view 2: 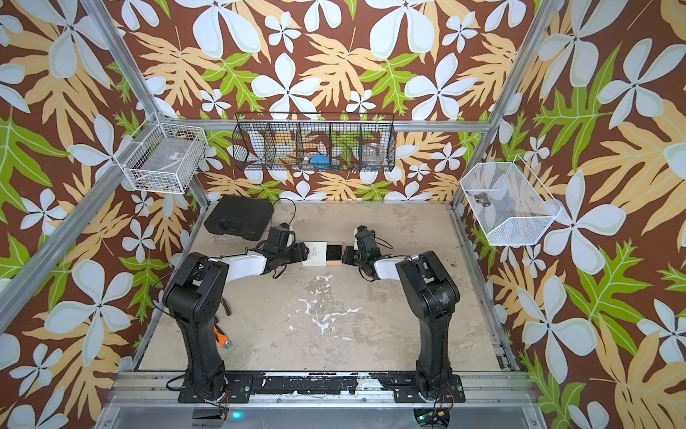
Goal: Place the earrings into the drawer-style jewelry box
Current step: Open the drawer in the jewelry box.
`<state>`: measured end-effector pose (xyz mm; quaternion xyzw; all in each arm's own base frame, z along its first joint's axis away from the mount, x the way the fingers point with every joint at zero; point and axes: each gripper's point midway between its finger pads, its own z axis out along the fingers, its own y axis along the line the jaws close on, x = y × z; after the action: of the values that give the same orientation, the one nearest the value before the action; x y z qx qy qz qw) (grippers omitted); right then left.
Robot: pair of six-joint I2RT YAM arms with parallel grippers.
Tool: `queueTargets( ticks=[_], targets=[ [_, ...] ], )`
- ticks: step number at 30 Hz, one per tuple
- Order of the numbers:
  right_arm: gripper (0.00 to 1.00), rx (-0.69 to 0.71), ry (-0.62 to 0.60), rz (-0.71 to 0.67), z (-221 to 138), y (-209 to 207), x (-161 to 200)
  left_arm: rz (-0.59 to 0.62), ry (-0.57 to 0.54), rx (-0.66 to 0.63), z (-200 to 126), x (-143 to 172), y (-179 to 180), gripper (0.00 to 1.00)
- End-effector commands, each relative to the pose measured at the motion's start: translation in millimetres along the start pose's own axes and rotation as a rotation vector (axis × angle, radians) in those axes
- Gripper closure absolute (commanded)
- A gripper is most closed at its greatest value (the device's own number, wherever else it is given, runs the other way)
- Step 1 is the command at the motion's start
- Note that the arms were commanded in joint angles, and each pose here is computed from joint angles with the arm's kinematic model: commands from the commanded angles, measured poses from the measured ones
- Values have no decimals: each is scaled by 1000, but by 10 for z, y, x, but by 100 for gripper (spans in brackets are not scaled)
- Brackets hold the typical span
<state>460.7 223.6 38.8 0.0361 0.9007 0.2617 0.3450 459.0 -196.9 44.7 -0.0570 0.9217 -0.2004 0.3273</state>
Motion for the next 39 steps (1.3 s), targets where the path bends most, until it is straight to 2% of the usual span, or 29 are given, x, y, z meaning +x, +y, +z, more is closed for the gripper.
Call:
queueTargets(
  ticks=[1,33,37,39],
  targets=[
    [100,27,-18,-8,-33,-64,-49,28,43,-22,4,109,63,30],
    [100,10,-19,-5,-73,-112,-69,37,36,-12,-1,70,26,31],
    [100,1,-20,-6,-98,-66,-111,37,27,-2,-36,23,-19,22],
    [91,9,-21,-7,-131,-68,-127,34,13,3,-72,-44,-56,18]
  ],
)
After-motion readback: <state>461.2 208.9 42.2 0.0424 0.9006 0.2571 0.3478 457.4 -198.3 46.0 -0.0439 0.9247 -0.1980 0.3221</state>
